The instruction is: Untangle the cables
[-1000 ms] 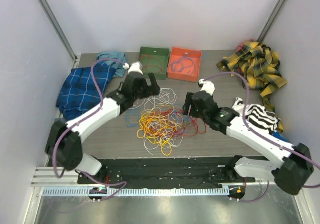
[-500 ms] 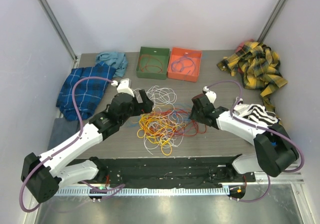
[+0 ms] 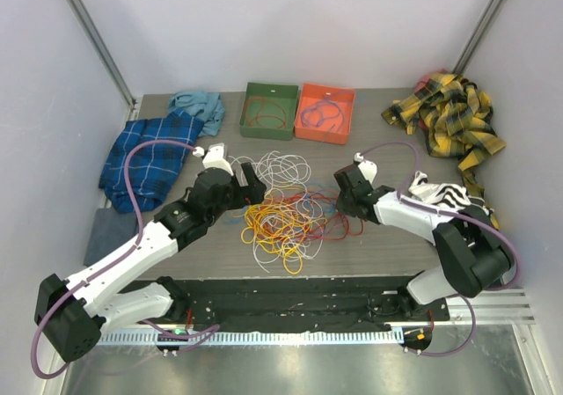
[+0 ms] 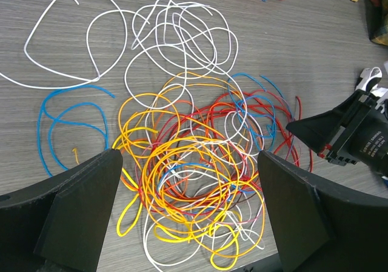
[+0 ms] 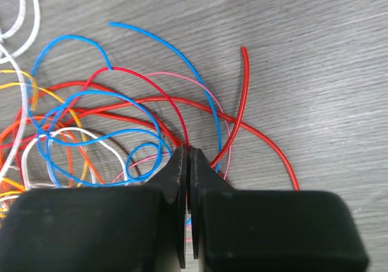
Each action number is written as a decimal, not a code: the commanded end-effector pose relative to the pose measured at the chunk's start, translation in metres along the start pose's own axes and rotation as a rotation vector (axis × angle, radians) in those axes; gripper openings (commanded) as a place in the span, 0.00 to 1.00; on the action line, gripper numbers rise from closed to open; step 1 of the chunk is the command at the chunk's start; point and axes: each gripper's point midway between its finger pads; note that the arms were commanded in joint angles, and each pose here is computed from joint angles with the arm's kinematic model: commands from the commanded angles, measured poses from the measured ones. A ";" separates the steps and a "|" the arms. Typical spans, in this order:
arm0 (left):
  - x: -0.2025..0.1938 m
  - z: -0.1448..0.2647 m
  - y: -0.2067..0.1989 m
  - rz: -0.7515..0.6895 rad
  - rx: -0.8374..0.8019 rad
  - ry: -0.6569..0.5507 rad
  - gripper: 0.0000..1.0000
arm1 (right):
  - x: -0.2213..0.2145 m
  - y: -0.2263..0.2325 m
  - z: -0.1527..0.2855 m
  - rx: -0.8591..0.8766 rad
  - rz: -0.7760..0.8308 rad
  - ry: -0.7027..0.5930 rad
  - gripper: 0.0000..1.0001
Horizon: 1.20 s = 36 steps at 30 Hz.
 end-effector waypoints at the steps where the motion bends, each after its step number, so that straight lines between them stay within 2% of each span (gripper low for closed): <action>1: 0.015 0.003 -0.006 0.024 -0.010 -0.042 1.00 | 0.058 0.022 0.036 0.071 -0.034 -0.166 0.01; 3: 0.016 0.003 -0.009 0.024 -0.020 -0.045 1.00 | 0.077 0.028 0.058 0.108 -0.040 -0.218 0.01; 7: 0.019 0.003 -0.018 0.031 -0.053 -0.040 1.00 | 0.137 0.045 0.143 0.244 -0.082 -0.402 0.01; 12: 0.020 0.001 -0.032 0.068 -0.110 -0.035 1.00 | 0.163 0.046 0.196 0.300 -0.083 -0.470 0.01; 17: 0.016 -0.001 -0.069 0.085 -0.276 -0.030 1.00 | 0.194 0.065 0.257 0.446 -0.086 -0.566 0.01; 18: 0.022 -0.001 -0.083 0.089 -0.334 -0.059 1.00 | 0.213 0.072 0.287 0.494 -0.093 -0.615 0.01; 21: 0.019 -0.002 -0.105 0.056 -0.430 -0.068 1.00 | 0.235 0.090 0.319 0.554 -0.040 -0.631 0.01; 22: 0.021 -0.001 -0.110 0.062 -0.444 -0.068 1.00 | 0.229 0.094 0.311 0.545 -0.003 -0.583 0.04; 23: 0.022 -0.001 -0.113 0.066 -0.447 -0.066 1.00 | 0.226 0.095 0.305 0.526 0.013 -0.558 0.13; 24: 0.021 -0.002 -0.111 0.068 -0.437 -0.055 1.00 | 0.217 0.094 0.282 0.479 0.033 -0.505 0.25; 25: 0.022 0.000 -0.113 0.071 -0.440 -0.054 1.00 | 0.206 0.088 0.265 0.438 0.044 -0.466 0.45; 26: 0.022 0.001 -0.113 0.070 -0.441 -0.050 1.00 | 0.198 0.082 0.250 0.401 0.045 -0.449 0.51; 27: 0.020 0.001 -0.111 0.068 -0.434 -0.044 1.00 | 0.173 0.071 0.216 0.342 0.045 -0.380 0.54; 28: 0.018 0.002 -0.108 0.067 -0.431 -0.041 1.00 | 0.168 0.069 0.206 0.336 0.036 -0.384 0.60; 31: 0.008 0.003 -0.095 0.062 -0.396 -0.023 1.00 | 0.135 0.055 0.156 0.254 0.031 -0.314 0.64; 36: -0.006 0.005 -0.073 0.064 -0.339 -0.003 1.00 | 0.113 0.043 0.104 0.153 0.048 -0.263 0.66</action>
Point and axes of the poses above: each gripper's point midway between its finger pads, its own z axis back along the fingers, its own y axis along the line the jaws close on, x = y × z, and after that the axes turned 2 degrees about z, right-handed
